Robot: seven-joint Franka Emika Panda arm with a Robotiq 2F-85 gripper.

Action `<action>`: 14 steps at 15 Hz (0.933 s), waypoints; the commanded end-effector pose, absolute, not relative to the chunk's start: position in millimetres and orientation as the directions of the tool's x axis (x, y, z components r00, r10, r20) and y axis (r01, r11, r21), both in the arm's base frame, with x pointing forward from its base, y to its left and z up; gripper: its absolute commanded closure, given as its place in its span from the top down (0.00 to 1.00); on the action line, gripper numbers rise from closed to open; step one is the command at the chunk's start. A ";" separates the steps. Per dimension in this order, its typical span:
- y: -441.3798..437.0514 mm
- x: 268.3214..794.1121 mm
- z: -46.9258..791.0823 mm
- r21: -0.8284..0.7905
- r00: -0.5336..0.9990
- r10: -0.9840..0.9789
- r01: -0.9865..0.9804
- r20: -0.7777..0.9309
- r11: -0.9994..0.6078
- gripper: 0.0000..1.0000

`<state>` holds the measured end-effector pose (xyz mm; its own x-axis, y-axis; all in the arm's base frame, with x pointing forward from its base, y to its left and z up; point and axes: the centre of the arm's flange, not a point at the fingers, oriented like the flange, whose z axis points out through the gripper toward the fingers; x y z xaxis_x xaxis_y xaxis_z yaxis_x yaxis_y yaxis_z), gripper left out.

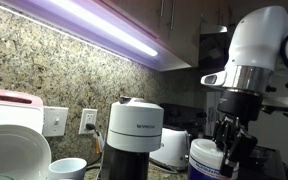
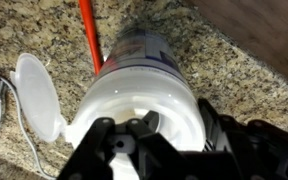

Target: Move the bottle to the right

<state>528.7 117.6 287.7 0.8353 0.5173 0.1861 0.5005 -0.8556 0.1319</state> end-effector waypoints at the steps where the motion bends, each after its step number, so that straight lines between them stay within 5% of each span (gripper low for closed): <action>1: 120.7 540.2 285.8 0.061 0.836 0.521 0.519 0.173 -0.853 0.15; 3: 121.9 540.8 287.7 0.040 0.832 0.526 0.528 0.175 -0.848 0.15; 4: 122.2 541.5 288.3 0.025 0.830 0.531 0.536 0.171 -0.844 0.24; 5: 122.5 542.1 288.9 0.026 0.838 0.522 0.525 0.162 -0.851 0.64; 7: 122.5 543.1 288.7 0.031 0.845 0.514 0.516 0.145 -0.856 0.62; 12: 120.9 541.2 287.6 0.080 0.866 0.491 0.485 0.093 -0.871 0.98; 14: 120.6 541.5 286.6 0.092 0.872 0.484 0.477 0.074 -0.874 1.00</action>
